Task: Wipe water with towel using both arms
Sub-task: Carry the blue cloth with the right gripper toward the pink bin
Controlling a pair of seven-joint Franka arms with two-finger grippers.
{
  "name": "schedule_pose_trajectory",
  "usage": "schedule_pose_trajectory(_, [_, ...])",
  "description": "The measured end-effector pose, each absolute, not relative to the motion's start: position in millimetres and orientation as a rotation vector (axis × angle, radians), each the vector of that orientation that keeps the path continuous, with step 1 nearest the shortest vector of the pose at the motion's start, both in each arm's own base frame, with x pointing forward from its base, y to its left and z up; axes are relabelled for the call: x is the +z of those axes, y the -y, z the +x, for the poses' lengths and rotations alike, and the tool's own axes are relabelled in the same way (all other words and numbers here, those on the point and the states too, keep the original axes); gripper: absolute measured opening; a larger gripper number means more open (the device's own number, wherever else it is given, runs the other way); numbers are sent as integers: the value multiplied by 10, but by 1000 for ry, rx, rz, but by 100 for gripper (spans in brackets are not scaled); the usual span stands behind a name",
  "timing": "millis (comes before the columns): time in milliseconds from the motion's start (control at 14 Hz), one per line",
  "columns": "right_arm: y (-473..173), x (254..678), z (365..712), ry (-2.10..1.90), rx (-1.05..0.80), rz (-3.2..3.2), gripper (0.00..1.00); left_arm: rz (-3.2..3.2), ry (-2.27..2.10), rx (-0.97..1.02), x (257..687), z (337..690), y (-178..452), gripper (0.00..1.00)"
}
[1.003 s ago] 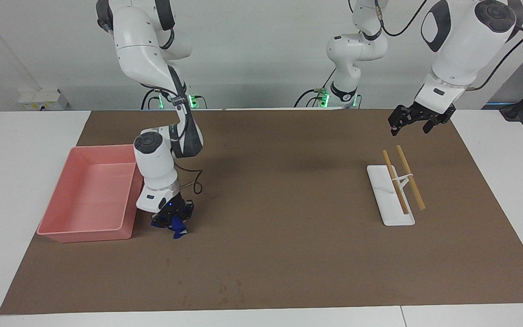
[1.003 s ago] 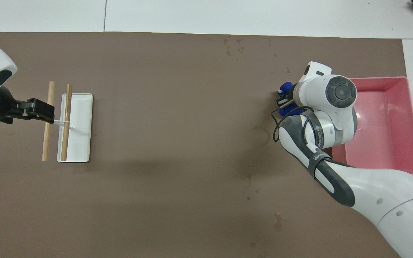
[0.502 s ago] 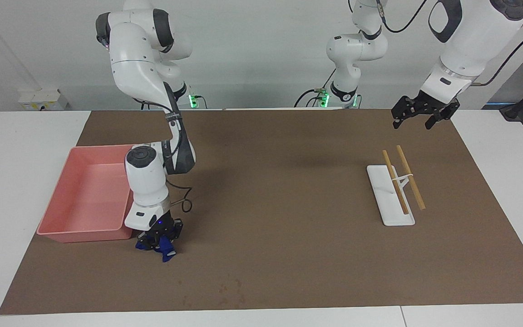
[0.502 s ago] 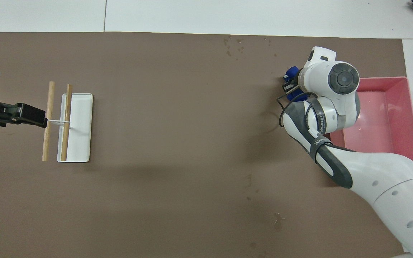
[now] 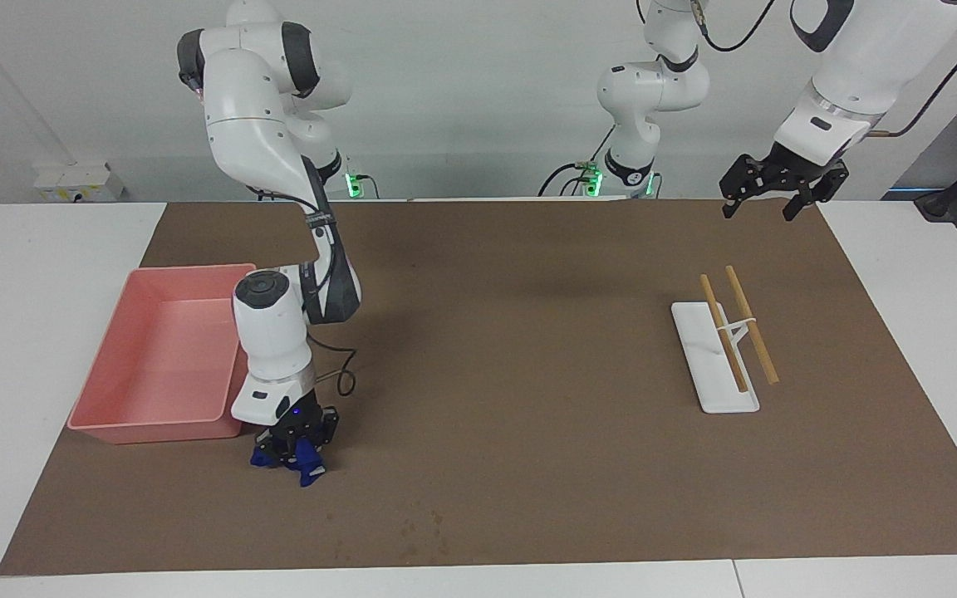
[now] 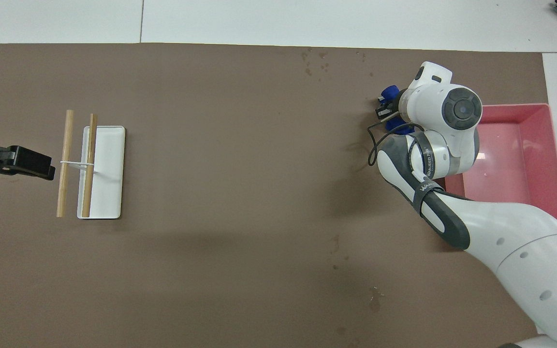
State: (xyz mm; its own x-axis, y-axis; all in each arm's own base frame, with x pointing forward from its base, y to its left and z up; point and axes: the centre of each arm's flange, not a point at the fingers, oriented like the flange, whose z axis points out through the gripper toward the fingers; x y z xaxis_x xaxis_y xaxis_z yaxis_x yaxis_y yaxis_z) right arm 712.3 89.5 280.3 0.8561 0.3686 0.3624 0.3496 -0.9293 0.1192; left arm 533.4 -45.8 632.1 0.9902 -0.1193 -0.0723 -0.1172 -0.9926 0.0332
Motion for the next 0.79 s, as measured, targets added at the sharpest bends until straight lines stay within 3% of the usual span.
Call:
schedule_pose_trajectory(430, [-904,2808,7114,-255,507,3237,14,3113,186,-129,6328,5314,453,100])
schedule_pose_trajectory(788, [-963,2837,6970,-120,225,3352,14,3113,192,-133,6318,5307,470,100])
